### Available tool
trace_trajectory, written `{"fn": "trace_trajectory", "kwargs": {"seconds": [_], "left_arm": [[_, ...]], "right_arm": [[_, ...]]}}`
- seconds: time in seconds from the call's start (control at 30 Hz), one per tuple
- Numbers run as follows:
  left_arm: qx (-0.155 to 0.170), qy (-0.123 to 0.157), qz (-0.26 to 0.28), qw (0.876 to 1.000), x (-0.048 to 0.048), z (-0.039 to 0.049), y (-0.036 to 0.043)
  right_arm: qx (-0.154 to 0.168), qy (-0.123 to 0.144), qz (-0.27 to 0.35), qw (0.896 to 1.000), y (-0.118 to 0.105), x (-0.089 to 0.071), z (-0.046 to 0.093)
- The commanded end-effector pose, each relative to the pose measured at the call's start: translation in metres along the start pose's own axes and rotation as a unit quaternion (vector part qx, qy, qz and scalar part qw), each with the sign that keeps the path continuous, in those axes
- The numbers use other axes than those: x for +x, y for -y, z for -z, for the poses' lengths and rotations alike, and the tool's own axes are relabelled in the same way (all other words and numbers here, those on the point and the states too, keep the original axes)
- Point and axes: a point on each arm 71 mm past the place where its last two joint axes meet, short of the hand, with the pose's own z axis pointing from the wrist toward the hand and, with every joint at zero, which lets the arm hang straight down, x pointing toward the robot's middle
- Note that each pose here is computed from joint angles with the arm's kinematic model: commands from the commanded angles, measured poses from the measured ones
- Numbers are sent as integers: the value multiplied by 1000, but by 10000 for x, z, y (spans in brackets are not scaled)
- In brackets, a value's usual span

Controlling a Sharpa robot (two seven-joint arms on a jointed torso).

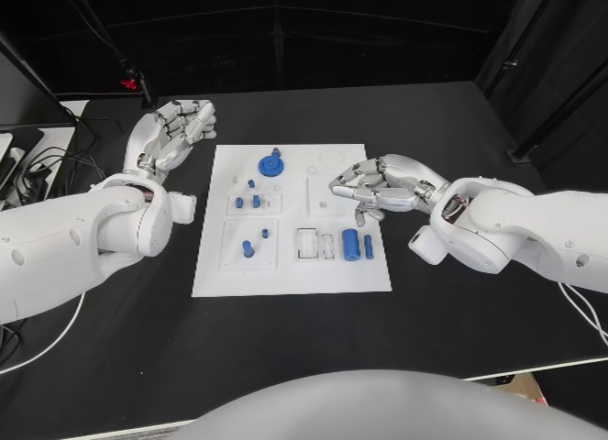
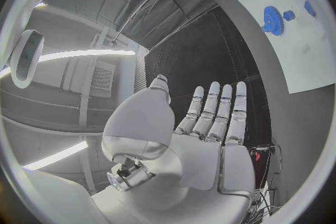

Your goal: Assemble the parts on the task board

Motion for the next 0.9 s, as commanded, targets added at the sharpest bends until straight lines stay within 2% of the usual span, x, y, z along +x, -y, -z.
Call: {"fn": "trace_trajectory", "kwargs": {"seconds": [0.03, 0.27, 0.47, 0.7, 0.9], "left_arm": [[43, 0, 6, 999, -15, 12, 64], [42, 1, 8, 999, -26, 22, 54], [41, 2, 8, 999, -38, 29, 49], [40, 5, 7, 999, -81, 48, 41], [38, 8, 5, 999, -120, 62, 29]], "right_arm": [[61, 18, -26, 998, 59, -10, 34], [106, 34, 2, 994, 108, -23, 85], [161, 50, 59, 984, 166, -38, 129], [226, 50, 107, 967, 213, 1, 144], [251, 41, 125, 959, 231, 41, 119]]}}
